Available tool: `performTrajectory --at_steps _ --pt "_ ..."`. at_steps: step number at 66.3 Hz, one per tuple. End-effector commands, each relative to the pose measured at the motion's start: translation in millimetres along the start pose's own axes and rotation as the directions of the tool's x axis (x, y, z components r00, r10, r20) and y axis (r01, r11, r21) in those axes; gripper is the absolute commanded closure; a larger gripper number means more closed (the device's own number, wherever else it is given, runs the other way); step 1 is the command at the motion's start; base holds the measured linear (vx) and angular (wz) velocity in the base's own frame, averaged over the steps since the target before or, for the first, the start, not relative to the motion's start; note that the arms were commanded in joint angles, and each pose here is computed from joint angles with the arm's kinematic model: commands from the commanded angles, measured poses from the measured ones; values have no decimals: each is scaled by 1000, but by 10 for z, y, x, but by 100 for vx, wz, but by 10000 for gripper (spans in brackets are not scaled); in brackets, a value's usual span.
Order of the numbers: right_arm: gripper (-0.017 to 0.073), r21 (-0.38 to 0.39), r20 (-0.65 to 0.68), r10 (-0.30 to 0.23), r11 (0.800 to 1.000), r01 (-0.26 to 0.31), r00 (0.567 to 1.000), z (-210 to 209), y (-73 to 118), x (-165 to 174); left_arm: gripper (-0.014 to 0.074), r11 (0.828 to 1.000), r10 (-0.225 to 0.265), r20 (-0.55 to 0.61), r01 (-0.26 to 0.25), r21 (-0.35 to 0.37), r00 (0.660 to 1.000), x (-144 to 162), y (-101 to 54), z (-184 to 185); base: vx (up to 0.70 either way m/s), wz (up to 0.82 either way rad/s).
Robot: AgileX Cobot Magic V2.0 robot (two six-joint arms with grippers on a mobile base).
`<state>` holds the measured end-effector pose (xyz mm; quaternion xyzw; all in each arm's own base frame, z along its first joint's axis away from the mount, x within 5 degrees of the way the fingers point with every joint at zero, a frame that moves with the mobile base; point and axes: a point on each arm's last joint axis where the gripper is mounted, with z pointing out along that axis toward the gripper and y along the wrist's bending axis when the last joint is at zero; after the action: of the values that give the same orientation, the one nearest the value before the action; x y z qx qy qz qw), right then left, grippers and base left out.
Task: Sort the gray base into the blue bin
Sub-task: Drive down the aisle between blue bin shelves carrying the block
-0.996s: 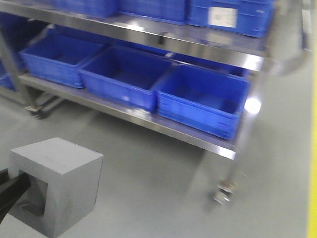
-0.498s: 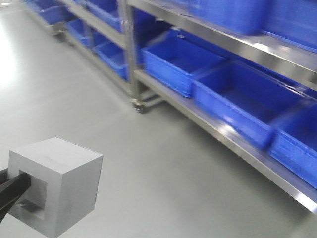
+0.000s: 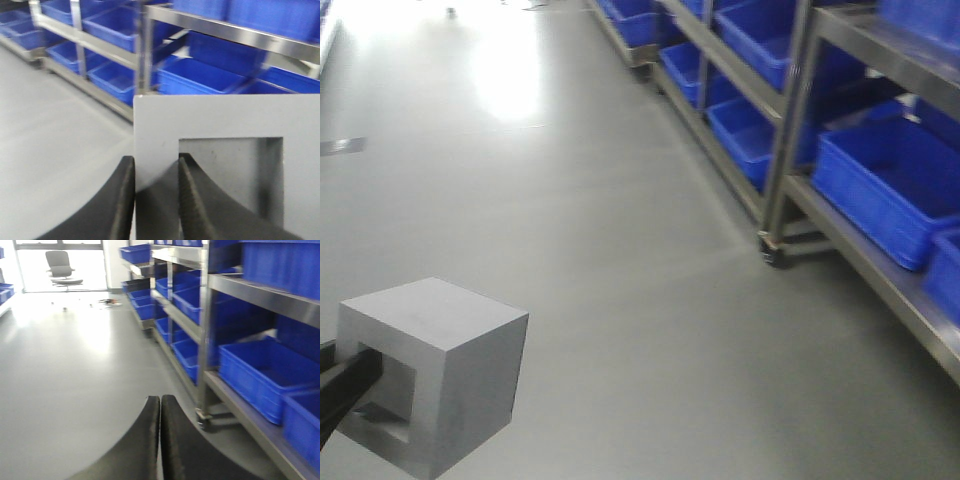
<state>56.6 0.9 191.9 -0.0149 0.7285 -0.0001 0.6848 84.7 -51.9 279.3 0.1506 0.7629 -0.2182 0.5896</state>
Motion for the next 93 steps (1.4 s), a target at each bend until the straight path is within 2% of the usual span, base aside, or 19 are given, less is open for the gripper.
performTrajectory --at_steps 1,36,93 --pt "568 1 70 -13 1000 13 997 -2 2 -22 599 999 -10 135 6 33 991 -201 -42 -37 23 76" --pt "568 1 70 -13 1000 13 997 -2 2 -22 599 999 -10 135 6 33 991 -201 -42 -37 26 49" --pt "568 1 70 -13 1000 13 997 -2 2 -22 599 999 -10 135 6 33 991 -201 -42 -37 43 -2"
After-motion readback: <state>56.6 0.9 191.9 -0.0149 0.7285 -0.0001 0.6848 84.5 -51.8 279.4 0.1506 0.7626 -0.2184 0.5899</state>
